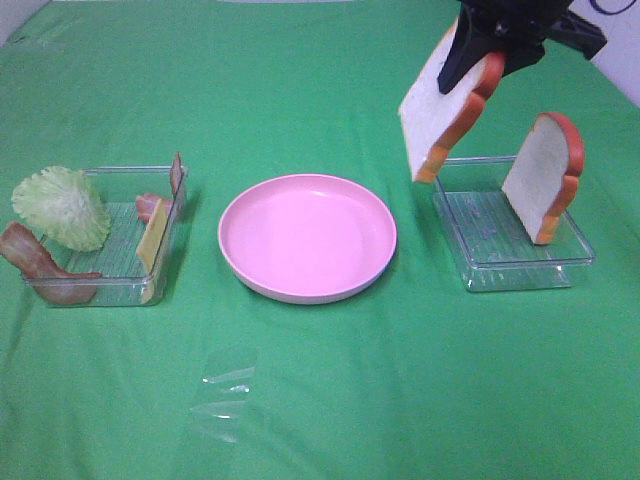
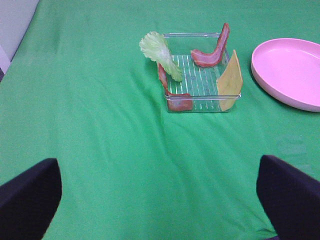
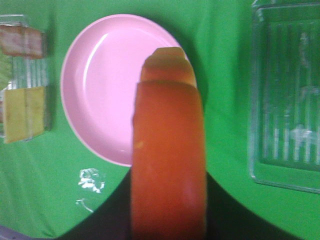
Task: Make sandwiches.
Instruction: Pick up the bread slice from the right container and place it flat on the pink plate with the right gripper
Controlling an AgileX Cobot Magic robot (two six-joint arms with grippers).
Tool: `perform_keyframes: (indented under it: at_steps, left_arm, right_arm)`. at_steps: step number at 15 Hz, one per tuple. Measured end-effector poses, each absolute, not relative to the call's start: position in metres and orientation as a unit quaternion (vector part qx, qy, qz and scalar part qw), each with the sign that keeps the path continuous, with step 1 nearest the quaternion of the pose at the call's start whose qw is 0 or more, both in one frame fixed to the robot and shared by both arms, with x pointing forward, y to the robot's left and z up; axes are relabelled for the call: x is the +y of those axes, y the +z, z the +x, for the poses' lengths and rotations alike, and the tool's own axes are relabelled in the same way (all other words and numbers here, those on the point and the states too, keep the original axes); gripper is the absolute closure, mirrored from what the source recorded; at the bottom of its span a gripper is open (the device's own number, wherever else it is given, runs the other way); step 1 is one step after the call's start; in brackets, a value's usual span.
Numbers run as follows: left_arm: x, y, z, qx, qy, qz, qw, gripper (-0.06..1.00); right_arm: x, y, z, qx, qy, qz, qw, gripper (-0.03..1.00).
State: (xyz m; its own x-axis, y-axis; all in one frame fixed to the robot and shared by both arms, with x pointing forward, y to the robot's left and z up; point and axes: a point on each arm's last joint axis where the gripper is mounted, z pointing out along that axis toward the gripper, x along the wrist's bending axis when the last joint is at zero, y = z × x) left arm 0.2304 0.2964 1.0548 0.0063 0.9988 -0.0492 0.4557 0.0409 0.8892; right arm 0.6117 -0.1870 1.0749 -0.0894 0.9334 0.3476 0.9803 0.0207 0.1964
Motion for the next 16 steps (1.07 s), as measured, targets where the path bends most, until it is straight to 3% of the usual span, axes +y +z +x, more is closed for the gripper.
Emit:
perform_keyframes:
  at_steps: [1,4,7,16]
  left_arm:
    - [0.296,1.055,0.23,0.61,0.353,0.596,0.385,-0.03]
    - [0.296,1.055,0.23,0.61,0.353,0.596,0.385,-0.03]
    - [0.296,1.055,0.23,0.61,0.353,0.596,0.385,-0.03]
    - [0.296,1.055,0.23,0.61,0.353,0.596,0.385,-0.03]
  right_arm:
    - [-0.176,1.062,0.603,-0.706,-0.258,-0.651,0.108,0.73]
    - [-0.162,1.053,0.604,-0.693,-0.322,-0.622,0.17,0.73]
    - [-0.152,1.022,0.618,-0.664,-0.328,-0.633,0.225,0.73]
    - [-0.11,0.941,0.643,-0.65,-0.316,-0.646,0.245,0.73]
